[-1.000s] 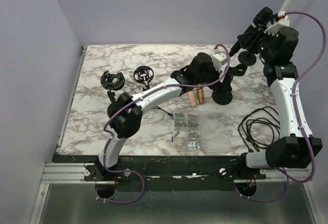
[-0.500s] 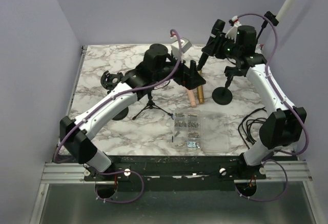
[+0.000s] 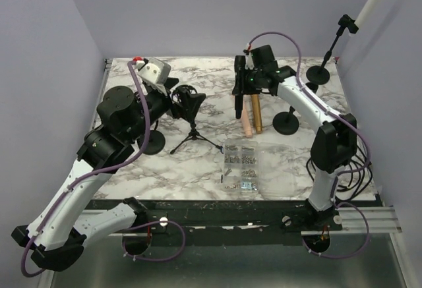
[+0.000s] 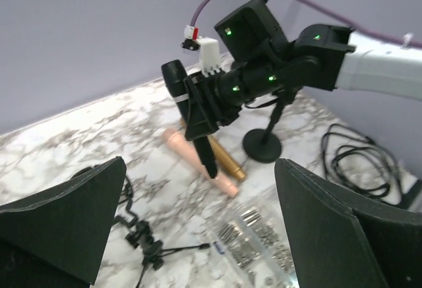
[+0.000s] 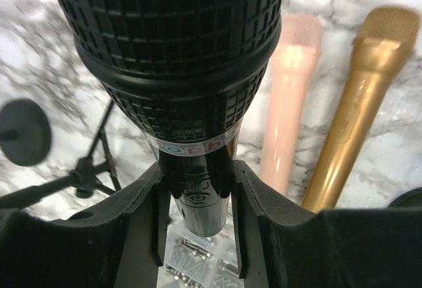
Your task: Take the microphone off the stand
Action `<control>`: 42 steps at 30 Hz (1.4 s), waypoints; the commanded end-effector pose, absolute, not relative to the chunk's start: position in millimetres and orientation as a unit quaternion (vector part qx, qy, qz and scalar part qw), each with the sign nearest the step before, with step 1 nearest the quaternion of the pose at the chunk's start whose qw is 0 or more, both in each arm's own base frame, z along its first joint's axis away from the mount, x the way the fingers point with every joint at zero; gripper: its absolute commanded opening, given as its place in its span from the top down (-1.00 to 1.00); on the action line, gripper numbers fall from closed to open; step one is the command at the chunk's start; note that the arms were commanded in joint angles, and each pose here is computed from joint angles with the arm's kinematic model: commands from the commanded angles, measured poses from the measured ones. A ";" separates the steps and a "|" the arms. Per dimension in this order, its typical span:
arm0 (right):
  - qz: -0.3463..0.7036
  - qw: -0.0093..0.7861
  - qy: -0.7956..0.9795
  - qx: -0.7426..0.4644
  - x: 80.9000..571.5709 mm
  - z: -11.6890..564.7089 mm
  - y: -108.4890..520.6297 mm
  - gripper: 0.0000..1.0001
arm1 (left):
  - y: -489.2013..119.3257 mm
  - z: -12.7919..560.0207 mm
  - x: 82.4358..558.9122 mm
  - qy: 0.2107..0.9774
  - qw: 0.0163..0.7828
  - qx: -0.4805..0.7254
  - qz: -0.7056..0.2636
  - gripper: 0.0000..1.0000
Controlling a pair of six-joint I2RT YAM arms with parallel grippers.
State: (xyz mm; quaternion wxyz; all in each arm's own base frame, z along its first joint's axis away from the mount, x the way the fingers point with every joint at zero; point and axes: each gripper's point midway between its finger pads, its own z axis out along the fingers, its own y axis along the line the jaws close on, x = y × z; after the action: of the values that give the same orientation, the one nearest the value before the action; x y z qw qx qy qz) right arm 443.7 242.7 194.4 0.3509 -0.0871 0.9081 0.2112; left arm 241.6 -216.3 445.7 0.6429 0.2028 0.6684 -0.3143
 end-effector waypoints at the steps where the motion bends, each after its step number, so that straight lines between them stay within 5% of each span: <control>1: 0.135 0.328 0.929 -0.109 439.0 172.5 240.7 0.99 | -196.2 392.3 270.5 0.709 0.645 0.190 -0.212 -0.97; 14: 0.050 0.263 0.954 -0.135 451.2 103.6 250.0 0.92 | -190.8 384.9 272.1 0.697 0.671 0.189 -0.167 -0.97; 24: 0.082 0.231 0.960 -0.139 428.0 74.9 266.6 0.88 | -194.8 382.0 271.0 0.696 0.670 0.194 -0.167 -0.97; 42: 0.058 0.224 0.969 -0.085 431.6 43.8 260.1 0.50 | -202.5 375.8 268.8 0.699 0.664 0.210 -0.160 -0.97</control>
State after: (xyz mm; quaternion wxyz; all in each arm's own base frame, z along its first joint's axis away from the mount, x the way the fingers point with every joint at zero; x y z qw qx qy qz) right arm 425.1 260.4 53.7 0.2178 -0.0994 0.9682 0.0720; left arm 266.3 -202.7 376.6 0.6608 0.2112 0.6998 -0.1703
